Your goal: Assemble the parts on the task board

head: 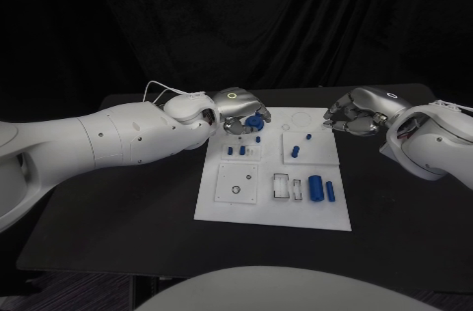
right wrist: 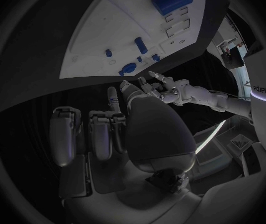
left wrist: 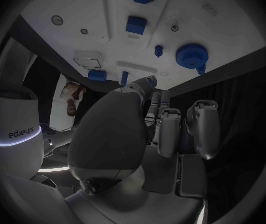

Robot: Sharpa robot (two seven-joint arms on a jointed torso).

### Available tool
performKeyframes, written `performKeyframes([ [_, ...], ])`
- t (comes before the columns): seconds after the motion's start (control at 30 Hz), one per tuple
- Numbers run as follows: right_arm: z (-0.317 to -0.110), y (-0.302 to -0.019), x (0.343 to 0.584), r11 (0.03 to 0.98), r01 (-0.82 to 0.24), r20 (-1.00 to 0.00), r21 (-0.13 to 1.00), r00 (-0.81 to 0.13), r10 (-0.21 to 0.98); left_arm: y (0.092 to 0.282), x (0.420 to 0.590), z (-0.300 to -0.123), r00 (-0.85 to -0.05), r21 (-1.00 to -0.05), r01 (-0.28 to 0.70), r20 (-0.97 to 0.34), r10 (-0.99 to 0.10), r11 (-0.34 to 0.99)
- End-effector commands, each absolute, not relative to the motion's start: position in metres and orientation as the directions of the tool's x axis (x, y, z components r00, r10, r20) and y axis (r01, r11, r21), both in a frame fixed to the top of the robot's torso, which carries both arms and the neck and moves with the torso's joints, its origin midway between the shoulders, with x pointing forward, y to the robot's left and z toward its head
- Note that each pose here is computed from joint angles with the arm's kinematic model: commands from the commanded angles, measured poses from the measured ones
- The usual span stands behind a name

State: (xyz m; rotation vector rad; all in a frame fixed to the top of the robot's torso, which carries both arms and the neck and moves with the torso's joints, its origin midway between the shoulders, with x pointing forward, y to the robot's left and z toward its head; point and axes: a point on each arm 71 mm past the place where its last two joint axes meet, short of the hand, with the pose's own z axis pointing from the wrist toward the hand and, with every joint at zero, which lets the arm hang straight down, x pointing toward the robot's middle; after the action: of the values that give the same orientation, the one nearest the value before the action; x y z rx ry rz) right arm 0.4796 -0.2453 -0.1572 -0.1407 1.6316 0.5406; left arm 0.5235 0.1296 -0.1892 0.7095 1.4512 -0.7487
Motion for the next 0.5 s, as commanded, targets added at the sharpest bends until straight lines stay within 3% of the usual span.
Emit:
performKeyframes([
  [0.03,-0.1509,-0.243,0.4774,0.866,-0.421,-0.963,0.269,-0.099,0.25,0.1289,0.5244,-0.188,-0.023,-0.012,0.796,-1.0,0.011,0.606],
  [0.5,-0.1493,-0.2394,0.4755,0.858,-0.435,-0.962,0.272,-0.098,0.255,0.1265,0.5266,-0.1942,-0.119,-0.034,0.771,-0.989,0.092,0.636],
])
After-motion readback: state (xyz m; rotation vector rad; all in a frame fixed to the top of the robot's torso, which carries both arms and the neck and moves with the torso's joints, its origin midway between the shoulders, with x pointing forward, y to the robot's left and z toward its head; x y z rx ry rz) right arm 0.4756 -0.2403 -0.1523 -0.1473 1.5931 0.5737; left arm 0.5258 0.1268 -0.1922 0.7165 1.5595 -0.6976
